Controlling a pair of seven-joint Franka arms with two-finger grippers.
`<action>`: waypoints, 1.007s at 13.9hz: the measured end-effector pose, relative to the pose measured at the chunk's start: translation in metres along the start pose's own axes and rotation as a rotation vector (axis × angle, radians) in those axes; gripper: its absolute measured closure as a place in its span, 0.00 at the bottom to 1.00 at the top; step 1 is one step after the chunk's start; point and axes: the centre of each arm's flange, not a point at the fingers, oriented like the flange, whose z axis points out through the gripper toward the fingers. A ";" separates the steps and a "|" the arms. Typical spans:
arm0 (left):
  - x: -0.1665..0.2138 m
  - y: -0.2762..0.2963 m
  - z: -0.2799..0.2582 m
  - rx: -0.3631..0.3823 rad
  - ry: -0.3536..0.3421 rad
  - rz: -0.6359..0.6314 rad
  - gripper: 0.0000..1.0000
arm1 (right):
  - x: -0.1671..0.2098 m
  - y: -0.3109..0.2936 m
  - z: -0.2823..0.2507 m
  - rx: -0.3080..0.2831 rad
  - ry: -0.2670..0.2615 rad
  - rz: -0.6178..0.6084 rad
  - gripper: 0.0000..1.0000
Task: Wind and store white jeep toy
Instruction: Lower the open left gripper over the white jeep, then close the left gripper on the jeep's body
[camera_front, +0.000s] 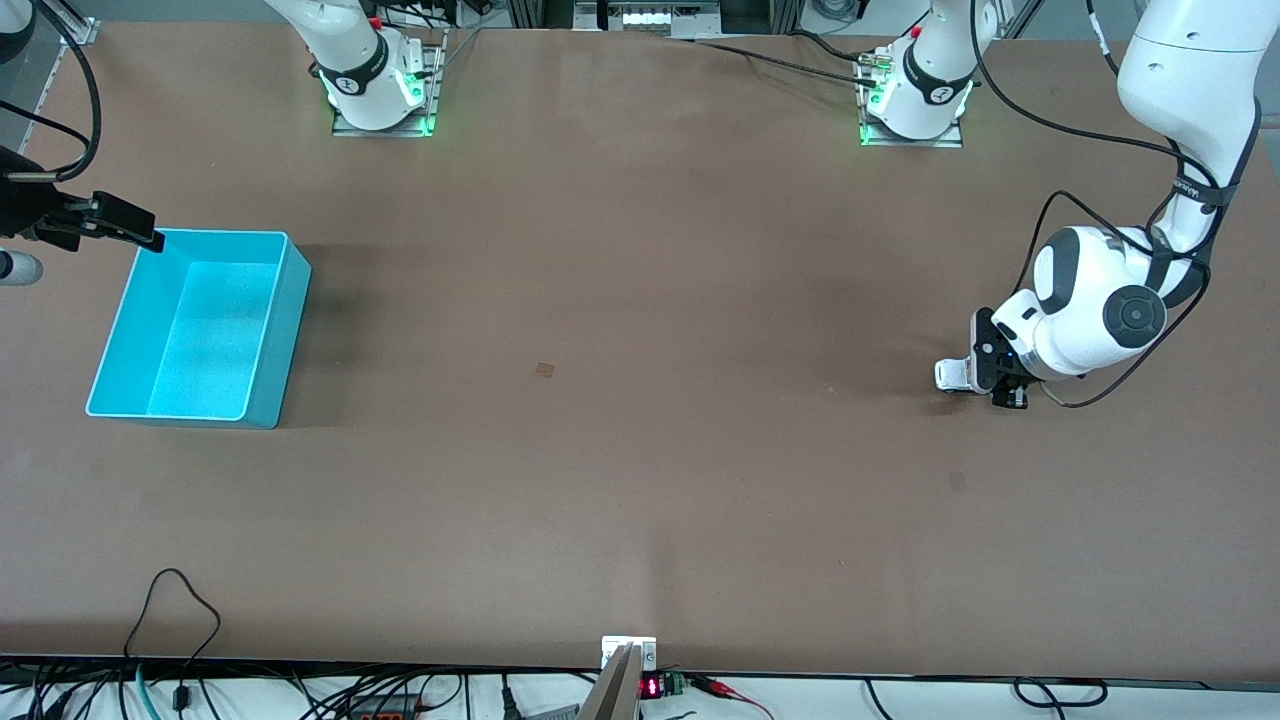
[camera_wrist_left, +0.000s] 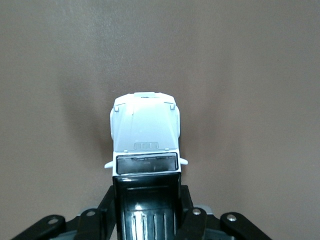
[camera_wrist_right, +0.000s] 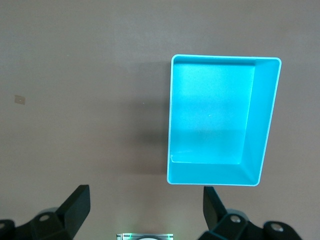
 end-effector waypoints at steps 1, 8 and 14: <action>0.000 0.000 0.000 0.000 0.000 0.000 0.48 | 0.000 0.000 0.000 0.000 0.000 0.000 0.00; 0.003 0.012 -0.012 -0.001 -0.006 -0.022 0.48 | 0.000 0.000 0.000 0.000 -0.004 -0.003 0.00; 0.012 0.023 -0.008 -0.021 -0.003 -0.058 0.48 | 0.000 0.000 0.001 0.000 -0.006 -0.004 0.00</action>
